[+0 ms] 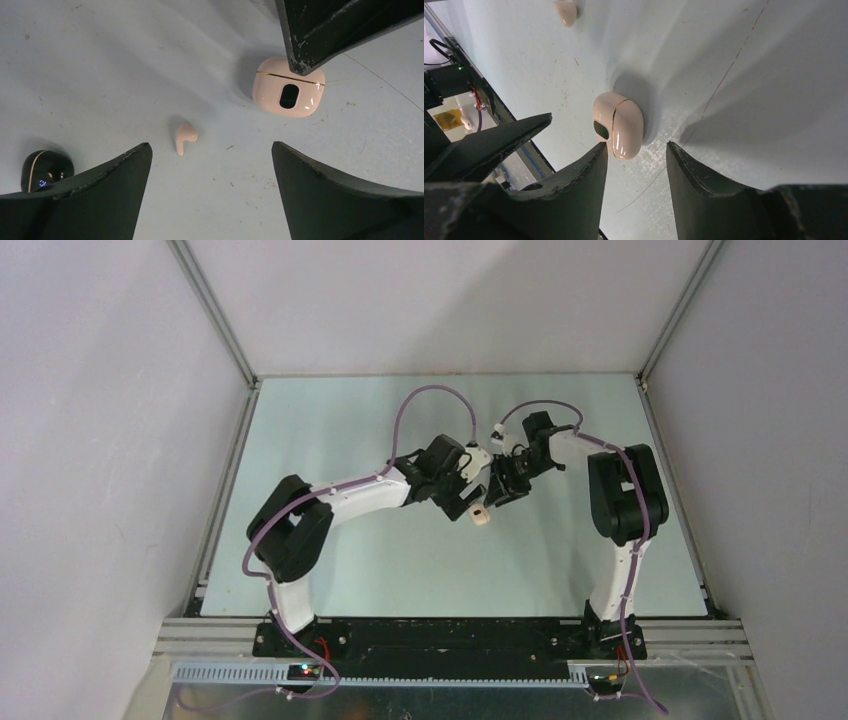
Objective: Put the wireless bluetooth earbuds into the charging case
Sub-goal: Pick up the charging case from the center of the board.
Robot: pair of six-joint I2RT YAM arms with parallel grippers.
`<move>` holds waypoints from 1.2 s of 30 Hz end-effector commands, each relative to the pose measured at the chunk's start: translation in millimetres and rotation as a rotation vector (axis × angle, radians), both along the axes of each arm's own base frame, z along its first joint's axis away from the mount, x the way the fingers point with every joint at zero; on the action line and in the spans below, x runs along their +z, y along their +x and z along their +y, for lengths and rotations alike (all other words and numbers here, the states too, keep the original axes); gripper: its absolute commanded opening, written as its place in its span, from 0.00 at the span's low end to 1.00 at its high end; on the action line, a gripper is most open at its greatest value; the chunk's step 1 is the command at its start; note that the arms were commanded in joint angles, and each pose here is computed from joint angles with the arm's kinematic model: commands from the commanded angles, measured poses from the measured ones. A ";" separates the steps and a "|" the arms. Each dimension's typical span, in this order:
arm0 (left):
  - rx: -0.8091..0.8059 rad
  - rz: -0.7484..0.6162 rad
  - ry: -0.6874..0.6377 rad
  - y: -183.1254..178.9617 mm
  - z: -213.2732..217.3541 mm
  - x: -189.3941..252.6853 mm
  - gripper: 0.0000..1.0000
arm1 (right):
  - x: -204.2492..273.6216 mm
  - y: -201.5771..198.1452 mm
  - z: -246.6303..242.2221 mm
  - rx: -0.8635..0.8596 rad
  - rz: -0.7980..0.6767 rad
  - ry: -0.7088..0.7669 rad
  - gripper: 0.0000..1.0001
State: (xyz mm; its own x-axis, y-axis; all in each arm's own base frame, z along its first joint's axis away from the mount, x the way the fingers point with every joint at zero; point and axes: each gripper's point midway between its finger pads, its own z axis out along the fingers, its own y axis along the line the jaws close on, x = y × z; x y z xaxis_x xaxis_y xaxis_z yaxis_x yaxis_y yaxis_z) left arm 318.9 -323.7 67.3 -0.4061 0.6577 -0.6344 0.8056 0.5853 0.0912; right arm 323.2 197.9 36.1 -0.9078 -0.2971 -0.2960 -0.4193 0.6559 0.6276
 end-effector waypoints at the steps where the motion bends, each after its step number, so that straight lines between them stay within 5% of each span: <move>1: 0.036 -0.039 -0.049 11.5 -16.7 11.8 0.96 | 0.5 -3.6 11.3 -0.008 0.037 0.032 0.52; 18: 0.004 0.000 -0.033 2.6 -35.7 -4.1 0.92 | -8.4 -10.9 18.3 -0.032 0.125 0.051 0.53; 27: -0.009 0.029 0.002 -3.4 -36.4 -20.0 0.83 | -5.0 -14.6 22.6 -0.037 0.168 0.098 0.63; 36: 0.003 0.015 0.023 -2.5 -36.0 -24.3 0.81 | -1.8 -19.3 27.0 -0.038 0.221 0.153 0.58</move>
